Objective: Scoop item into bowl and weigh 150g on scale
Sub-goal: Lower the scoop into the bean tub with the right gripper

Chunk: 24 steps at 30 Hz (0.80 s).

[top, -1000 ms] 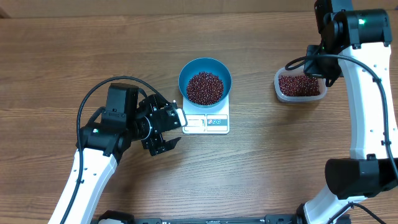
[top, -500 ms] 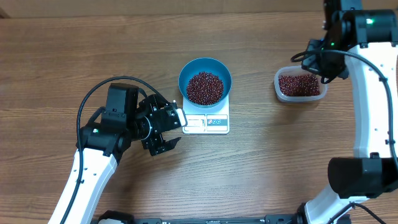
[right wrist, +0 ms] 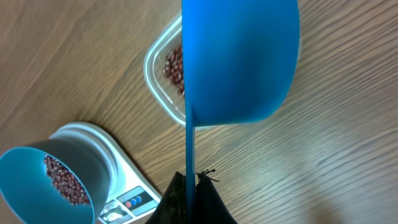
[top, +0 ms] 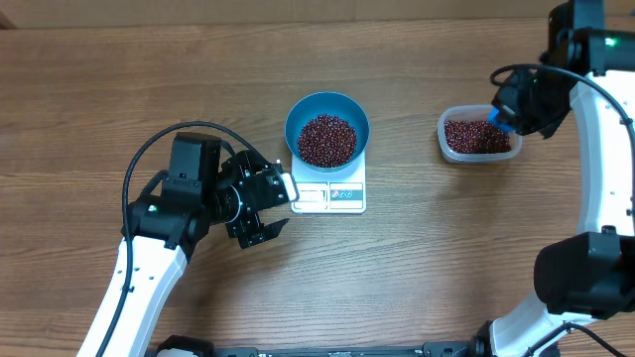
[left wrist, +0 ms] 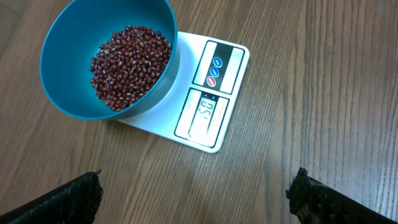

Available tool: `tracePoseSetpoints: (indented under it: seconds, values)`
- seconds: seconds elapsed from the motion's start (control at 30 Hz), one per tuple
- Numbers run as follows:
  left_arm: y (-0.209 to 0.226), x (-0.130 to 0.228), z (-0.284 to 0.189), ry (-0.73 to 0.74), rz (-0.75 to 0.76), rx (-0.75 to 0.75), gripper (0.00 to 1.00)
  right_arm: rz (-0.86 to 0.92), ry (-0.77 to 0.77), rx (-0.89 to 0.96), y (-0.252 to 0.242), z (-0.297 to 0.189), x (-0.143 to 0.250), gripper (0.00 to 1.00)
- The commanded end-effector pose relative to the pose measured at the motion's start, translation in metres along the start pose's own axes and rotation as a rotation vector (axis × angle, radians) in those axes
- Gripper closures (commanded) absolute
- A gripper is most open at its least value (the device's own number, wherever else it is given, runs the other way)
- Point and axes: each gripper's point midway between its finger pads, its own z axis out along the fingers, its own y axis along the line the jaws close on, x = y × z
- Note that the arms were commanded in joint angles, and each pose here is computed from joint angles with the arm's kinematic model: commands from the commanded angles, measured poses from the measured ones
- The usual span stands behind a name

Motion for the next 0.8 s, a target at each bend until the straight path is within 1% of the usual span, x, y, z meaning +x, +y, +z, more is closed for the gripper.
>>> tracePoseSetpoints:
  seconds: [0.0, 0.33, 0.6, 0.77]
  values:
    - [-0.004, 0.000, 0.003, -0.002, -0.010, 0.017, 0.01, 0.017, 0.050, -0.049, 0.006, 0.006, 0.012, 0.96]
    - [-0.004, 0.000, 0.003, -0.002, -0.010, 0.017, 0.01, 0.047, 0.104, -0.074, 0.005, 0.038, 0.021, 0.96]
    - [-0.004, 0.000, 0.003, -0.002, -0.010, 0.017, 0.01, 0.053, 0.081, -0.091, 0.005, 0.058, 0.015, 0.96]
    - [-0.004, 0.000, 0.003, -0.002, -0.010, 0.017, 0.00, 0.068, 0.068, -0.098, 0.007, 0.060, 0.012, 0.96]
